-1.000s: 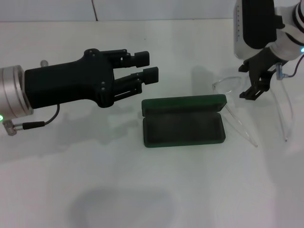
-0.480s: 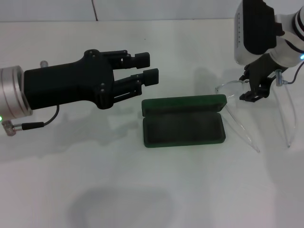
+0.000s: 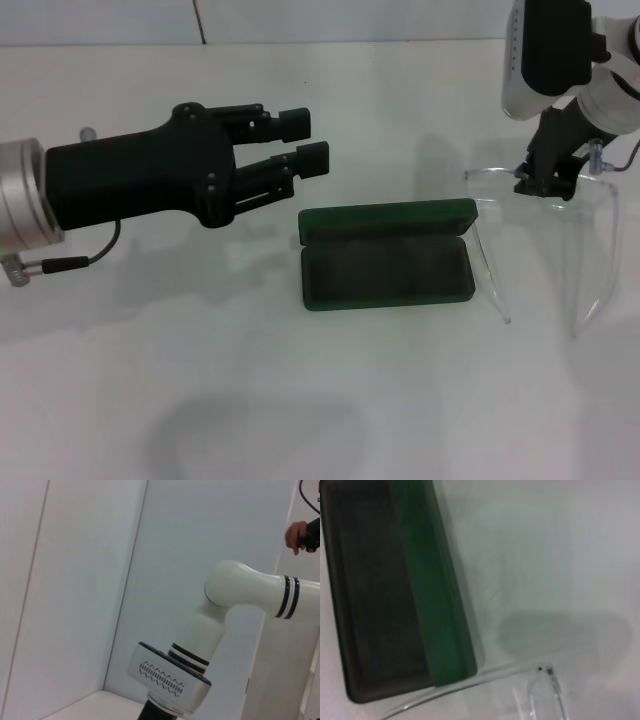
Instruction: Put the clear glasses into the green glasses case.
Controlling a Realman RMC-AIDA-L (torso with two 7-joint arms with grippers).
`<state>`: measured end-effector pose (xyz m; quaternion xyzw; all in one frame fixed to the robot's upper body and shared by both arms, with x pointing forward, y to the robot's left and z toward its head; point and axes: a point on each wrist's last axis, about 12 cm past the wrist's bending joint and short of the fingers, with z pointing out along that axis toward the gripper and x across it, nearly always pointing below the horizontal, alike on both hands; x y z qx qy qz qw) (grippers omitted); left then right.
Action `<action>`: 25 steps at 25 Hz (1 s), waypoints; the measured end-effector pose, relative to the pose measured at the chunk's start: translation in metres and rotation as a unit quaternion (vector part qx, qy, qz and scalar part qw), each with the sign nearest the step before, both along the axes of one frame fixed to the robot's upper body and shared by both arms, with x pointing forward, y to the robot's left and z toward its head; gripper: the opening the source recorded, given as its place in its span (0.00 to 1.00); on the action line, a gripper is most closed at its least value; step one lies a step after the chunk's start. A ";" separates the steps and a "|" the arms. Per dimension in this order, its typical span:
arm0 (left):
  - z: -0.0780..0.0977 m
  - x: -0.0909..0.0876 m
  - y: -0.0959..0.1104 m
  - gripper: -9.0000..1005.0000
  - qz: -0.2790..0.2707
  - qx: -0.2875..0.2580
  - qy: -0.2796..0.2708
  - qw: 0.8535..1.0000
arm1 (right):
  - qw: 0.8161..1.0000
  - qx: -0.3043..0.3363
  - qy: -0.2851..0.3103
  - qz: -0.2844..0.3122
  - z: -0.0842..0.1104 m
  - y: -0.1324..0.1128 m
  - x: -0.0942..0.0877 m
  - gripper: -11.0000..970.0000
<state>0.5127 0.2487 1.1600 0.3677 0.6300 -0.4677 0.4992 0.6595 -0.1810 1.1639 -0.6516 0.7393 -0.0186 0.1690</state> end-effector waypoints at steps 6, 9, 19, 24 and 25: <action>0.000 -0.002 0.004 0.43 -0.001 -0.006 0.001 1.000 | 1.000 -0.002 0.004 0.002 -0.001 0.000 -0.002 0.14; -0.001 -0.004 0.005 0.43 -0.001 -0.007 0.003 1.000 | 1.000 -0.002 0.009 0.005 0.000 0.000 -0.005 0.11; -0.001 -0.011 0.009 0.43 -0.006 -0.017 0.004 1.000 | 0.999 0.019 0.027 0.020 0.025 -0.013 -0.032 0.10; 0.004 -0.015 0.017 0.43 -0.009 -0.030 -0.003 1.000 | 0.997 0.075 0.012 0.034 0.050 -0.019 -0.057 0.07; 0.005 -0.016 0.018 0.43 -0.011 -0.033 -0.003 0.999 | 0.994 0.099 0.000 0.036 0.058 -0.022 -0.066 0.06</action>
